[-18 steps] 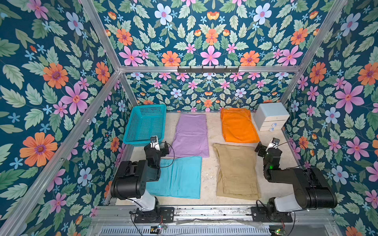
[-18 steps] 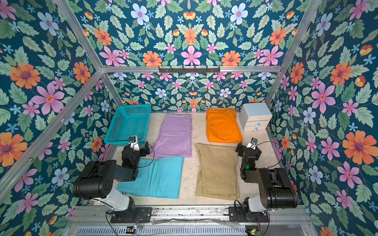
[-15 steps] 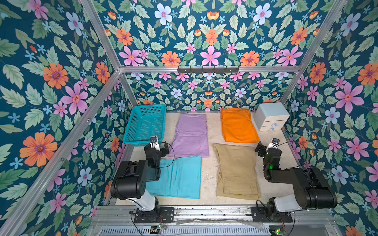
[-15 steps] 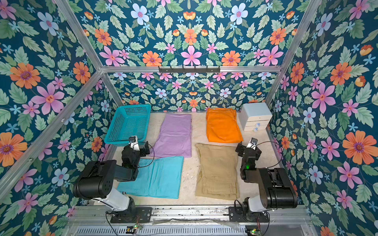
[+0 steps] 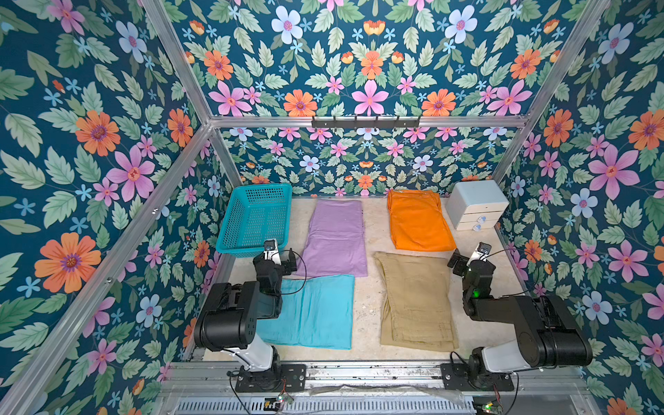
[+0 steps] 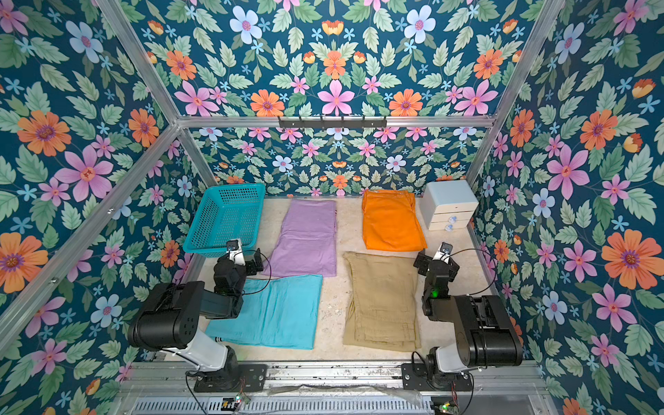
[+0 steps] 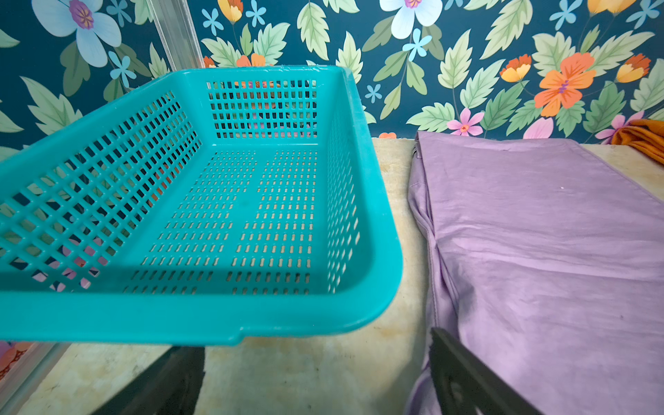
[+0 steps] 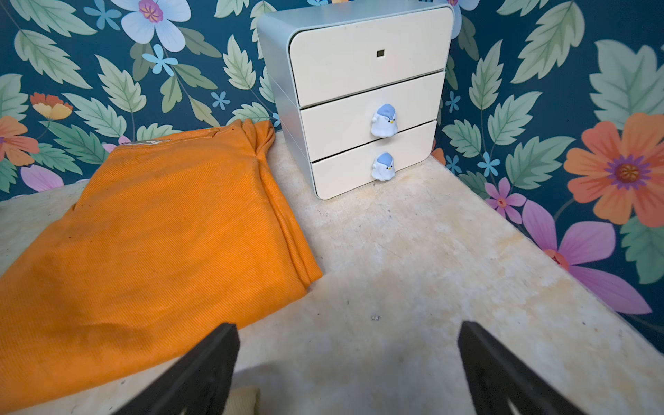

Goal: Put the folded long pants in the basket
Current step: Pick up the long pant at the center of the board, then place the long pant at the center of the board, then pick up the long pant at the center of the board.

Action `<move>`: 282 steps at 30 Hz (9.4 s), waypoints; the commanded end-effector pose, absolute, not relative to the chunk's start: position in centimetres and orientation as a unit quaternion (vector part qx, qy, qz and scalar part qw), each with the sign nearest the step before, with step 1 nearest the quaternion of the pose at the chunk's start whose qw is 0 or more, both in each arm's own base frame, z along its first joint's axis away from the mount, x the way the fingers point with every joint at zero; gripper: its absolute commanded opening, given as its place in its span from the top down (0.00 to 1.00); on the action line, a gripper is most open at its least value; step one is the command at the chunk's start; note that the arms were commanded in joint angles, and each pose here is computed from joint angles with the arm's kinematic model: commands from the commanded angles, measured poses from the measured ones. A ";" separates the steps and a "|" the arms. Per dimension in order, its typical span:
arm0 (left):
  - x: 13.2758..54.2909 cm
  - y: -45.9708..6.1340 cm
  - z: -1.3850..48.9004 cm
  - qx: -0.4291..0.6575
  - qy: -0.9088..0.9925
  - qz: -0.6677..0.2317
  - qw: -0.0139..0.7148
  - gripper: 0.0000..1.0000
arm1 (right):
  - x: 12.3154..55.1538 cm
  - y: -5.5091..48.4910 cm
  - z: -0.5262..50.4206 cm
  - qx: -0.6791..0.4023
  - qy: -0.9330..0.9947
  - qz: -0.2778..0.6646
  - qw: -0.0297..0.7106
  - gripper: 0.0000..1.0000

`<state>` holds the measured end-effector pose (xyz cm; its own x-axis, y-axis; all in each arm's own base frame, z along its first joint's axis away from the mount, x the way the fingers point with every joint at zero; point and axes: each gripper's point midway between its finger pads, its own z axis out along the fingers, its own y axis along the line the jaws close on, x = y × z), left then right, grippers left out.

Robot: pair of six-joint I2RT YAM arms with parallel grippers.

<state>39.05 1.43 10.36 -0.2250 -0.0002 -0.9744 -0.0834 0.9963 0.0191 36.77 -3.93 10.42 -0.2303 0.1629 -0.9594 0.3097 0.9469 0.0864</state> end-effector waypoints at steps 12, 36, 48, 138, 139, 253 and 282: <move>39.1 1.4 10.8 -0.029 0.777 0.031 0.629 0.01 | 36.8 -3.9 10.6 0.153 0.780 -0.059 0.604 0.01; 38.1 -9.6 19.6 -0.110 0.879 -0.211 0.413 0.29 | 22.5 5.3 17.3 0.381 0.833 0.186 0.355 0.20; 31.7 -14.5 18.2 0.032 0.934 -0.249 0.255 0.10 | 11.5 11.4 10.6 0.362 0.910 0.127 0.155 0.17; 34.7 -44.7 1.5 0.279 0.893 -0.340 0.099 0.63 | 21.8 0.7 6.5 0.391 0.911 0.105 0.079 1.00; 35.2 -44.5 1.7 0.273 0.898 -0.326 0.111 0.70 | 21.7 0.7 6.5 0.390 0.912 0.105 0.078 1.00; 28.2 -24.5 3.8 0.083 0.960 -0.204 0.170 0.72 | 19.3 10.8 -0.3 0.213 0.966 0.144 -0.008 1.00; 40.2 -8.5 26.2 -0.109 0.895 0.011 0.433 1.00 | 34.7 26.3 17.3 0.024 0.963 0.233 0.136 1.00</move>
